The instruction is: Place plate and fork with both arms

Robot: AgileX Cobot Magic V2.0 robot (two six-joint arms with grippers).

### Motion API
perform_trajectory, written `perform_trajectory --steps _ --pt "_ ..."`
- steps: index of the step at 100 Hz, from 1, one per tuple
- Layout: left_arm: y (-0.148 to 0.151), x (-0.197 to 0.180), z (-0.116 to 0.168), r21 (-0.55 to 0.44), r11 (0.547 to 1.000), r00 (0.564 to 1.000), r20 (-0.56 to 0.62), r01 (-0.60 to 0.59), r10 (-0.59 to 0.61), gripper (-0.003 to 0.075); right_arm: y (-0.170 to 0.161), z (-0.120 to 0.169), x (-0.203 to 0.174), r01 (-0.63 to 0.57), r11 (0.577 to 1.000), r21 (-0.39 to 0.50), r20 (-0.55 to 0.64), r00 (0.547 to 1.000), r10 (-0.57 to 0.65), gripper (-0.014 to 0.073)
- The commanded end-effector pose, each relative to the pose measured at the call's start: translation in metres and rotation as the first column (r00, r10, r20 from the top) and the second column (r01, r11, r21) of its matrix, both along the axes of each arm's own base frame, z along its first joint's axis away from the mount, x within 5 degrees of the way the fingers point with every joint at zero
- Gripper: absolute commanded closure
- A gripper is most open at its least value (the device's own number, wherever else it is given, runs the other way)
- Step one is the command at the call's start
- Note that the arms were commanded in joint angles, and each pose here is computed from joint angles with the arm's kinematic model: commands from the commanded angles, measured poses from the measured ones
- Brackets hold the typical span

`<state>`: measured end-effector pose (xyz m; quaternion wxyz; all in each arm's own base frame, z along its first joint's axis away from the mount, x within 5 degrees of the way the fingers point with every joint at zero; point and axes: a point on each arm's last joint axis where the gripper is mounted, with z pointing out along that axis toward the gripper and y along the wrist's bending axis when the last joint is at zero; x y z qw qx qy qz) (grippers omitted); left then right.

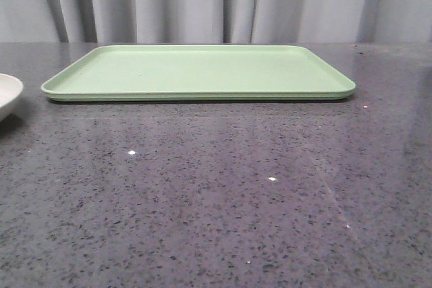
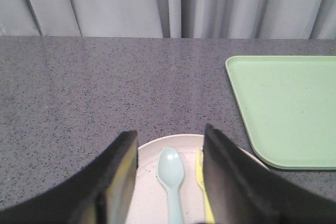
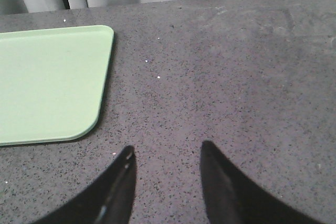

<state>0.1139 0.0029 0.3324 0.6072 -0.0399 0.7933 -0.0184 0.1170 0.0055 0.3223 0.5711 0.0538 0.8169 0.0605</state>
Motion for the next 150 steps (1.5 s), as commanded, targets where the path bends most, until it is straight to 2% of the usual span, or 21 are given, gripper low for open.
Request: perform_trajectory --steps 1,9,32,46,69,90,111,124,150 --pt "0.000 0.002 0.019 -0.006 1.000 0.994 0.109 -0.005 0.006 0.0288 0.000 0.017 0.003 -0.002 1.000 -0.017 0.096 0.995 0.004 0.0156" --pt "0.000 0.002 0.019 -0.006 1.000 0.993 0.115 -0.005 0.006 0.0270 0.000 0.017 0.003 -0.002 1.000 -0.017 0.099 0.995 0.004 0.0116" --pt "0.001 0.003 0.023 0.000 1.000 0.988 0.155 -0.009 0.009 0.0270 0.000 0.018 0.003 -0.003 1.000 -0.013 0.103 0.995 0.004 0.0119" --pt "0.001 0.003 0.022 0.000 1.000 0.991 0.133 -0.009 0.009 0.0276 0.000 0.017 0.003 -0.003 1.000 -0.011 0.096 0.995 0.004 0.0119" --pt "0.009 0.010 0.030 0.020 0.998 0.998 -0.017 -0.065 0.065 0.0279 0.000 0.017 0.003 -0.003 1.000 -0.011 0.096 0.995 0.004 0.0119" --pt "0.024 0.026 0.048 0.037 0.988 0.978 -0.143 -0.149 0.153 0.0279 0.000 0.017 0.003 -0.003 1.000 -0.011 0.096 0.995 0.004 0.0119" --pt "0.034 0.049 0.050 0.058 0.985 0.923 -0.344 -0.164 0.174 0.0279 0.000 0.017 0.003 -0.003 1.000 -0.011 0.096 0.995 0.004 0.0119" --pt "0.040 0.068 0.045 0.075 0.984 0.861 -0.477 -0.161 0.177 0.0280 0.000 0.017 0.003 -0.003 1.000 -0.011 0.096 0.995 0.004 0.0119" --pt "0.048 0.107 0.025 0.074 0.988 0.740 -0.656 -0.133 0.149 0.0280 0.000 0.017 0.003 -0.003 1.000 -0.011 0.096 0.995 0.004 0.0119"
